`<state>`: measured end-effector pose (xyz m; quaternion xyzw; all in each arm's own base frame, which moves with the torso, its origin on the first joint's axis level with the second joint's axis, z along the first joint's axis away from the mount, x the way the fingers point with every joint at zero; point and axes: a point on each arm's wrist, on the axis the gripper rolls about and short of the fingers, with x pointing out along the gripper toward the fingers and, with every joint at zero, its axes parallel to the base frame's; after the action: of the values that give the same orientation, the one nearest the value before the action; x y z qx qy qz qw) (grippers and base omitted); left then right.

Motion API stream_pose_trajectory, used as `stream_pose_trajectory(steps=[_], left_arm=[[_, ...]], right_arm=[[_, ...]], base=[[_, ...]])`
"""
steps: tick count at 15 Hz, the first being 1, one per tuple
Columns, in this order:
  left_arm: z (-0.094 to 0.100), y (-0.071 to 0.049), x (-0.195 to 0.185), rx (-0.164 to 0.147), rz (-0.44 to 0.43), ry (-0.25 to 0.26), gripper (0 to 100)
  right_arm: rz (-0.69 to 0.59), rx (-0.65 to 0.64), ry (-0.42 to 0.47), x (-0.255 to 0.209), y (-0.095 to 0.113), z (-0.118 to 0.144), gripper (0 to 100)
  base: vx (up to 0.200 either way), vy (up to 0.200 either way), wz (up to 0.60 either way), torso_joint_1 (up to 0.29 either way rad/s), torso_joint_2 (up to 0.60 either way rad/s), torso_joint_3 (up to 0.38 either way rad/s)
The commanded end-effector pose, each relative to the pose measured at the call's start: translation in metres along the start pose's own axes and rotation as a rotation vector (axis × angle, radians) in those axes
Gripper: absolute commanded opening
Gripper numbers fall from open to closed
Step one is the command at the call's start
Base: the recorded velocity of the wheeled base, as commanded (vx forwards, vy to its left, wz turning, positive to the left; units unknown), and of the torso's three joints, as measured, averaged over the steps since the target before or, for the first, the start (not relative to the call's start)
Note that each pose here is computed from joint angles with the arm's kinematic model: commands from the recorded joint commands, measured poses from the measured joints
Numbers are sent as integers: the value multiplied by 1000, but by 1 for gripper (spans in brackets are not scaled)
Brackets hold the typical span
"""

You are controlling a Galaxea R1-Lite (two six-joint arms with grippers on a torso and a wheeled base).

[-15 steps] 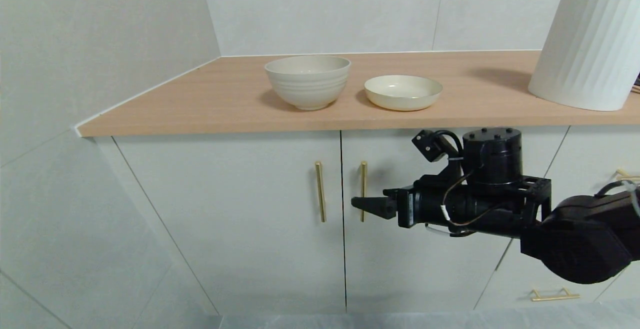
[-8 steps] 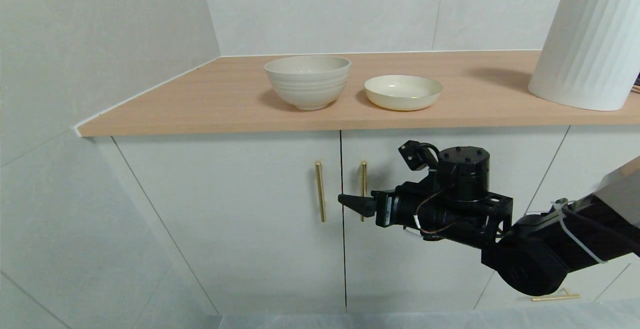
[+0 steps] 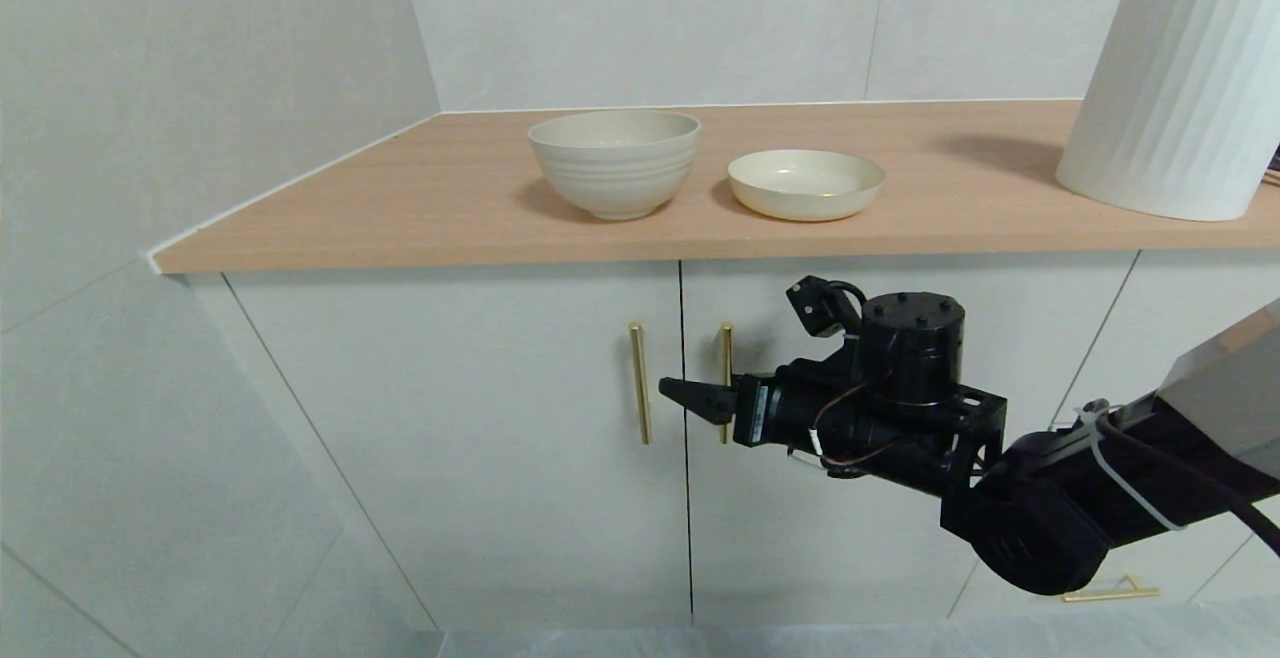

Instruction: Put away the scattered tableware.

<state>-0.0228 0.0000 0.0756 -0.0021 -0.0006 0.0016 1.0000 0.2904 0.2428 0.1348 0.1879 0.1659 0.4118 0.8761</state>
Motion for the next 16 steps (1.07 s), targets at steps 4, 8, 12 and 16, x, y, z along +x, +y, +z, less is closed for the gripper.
stream_pose_trajectory(steps=[4,8,12,16], left_arm=[[0,0,0,0,0,0,100],[0,0,0,0,1,0,100],[0,0,0,0,0,0,100],[0,0,0,0,0,0,100]], right_arm=[[32,-4,9,-4,10,-4,100],[41,-3,28,-12,15,-7,100],[63,-7,31,-24,26,-5,100],[126,6,126,-54,41,2,100]], base=[[0,0,0,0,0,0],[0,0,0,0,0,0],[0,0,0,0,0,0],[0,0,0,0,0,0]])
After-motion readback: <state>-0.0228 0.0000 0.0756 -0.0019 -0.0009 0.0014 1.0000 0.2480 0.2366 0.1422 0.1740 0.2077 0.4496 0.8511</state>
